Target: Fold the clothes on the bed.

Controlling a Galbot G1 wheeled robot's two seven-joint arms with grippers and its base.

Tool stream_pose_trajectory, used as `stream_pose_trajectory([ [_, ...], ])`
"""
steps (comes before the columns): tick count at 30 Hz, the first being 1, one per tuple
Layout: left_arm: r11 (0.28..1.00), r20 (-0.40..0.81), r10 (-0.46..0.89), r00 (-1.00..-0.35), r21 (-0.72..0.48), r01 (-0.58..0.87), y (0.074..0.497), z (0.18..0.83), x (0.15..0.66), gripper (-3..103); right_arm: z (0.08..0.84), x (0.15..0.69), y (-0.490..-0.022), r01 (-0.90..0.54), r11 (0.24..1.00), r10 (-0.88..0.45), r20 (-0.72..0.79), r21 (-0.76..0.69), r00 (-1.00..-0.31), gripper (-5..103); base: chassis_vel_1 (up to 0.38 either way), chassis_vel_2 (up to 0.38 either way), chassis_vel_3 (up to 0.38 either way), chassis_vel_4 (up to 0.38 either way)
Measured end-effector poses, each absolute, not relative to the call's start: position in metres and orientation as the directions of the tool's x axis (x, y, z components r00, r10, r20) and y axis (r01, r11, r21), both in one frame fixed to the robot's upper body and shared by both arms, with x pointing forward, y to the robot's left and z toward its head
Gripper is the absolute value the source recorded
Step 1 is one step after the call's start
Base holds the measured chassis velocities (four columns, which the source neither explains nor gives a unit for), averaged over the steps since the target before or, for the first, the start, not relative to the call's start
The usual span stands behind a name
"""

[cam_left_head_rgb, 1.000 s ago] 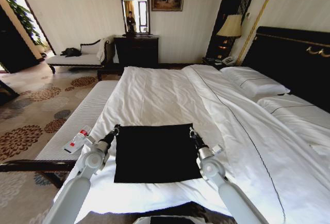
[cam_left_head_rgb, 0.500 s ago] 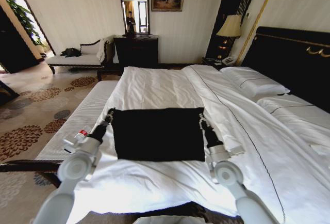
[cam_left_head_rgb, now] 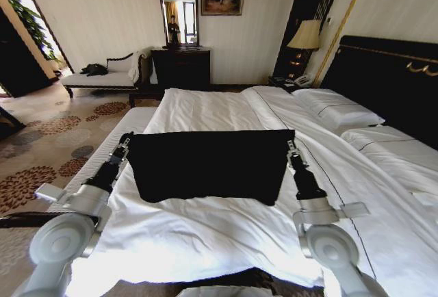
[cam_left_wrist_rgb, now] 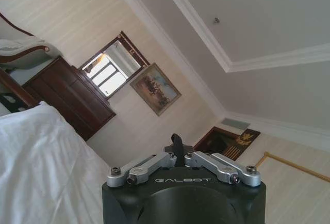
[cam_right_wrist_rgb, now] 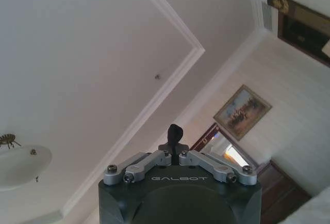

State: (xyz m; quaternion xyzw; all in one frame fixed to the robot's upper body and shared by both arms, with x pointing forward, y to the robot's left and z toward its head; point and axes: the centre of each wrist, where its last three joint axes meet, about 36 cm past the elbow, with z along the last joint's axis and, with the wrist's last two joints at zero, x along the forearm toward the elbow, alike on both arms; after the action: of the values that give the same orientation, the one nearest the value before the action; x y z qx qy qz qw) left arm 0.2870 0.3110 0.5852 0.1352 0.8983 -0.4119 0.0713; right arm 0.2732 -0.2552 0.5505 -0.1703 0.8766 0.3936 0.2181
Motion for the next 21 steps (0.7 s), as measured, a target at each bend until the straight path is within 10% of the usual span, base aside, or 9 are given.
stream_pose_trajectory([
  [10, 0.704, -0.047, 0.156, -0.987, -0.696, 0.144, 0.304, 0.574, 0.280, 1, 0.559, 0.273, -0.251, -0.103, 0.735, -0.043, -0.106, 0.670, -0.993, 1, 0.000, 0.000, 0.000, 0.000],
  [21, 0.784, 0.266, 0.098, -0.959, -0.614, -0.091, 0.329, 0.437, 0.442, 1, 0.451, 0.429, -0.264, 0.068, 0.789, -0.066, 0.194, 0.610, -0.979, 1, 0.000, 0.000, 0.000, 0.000],
])
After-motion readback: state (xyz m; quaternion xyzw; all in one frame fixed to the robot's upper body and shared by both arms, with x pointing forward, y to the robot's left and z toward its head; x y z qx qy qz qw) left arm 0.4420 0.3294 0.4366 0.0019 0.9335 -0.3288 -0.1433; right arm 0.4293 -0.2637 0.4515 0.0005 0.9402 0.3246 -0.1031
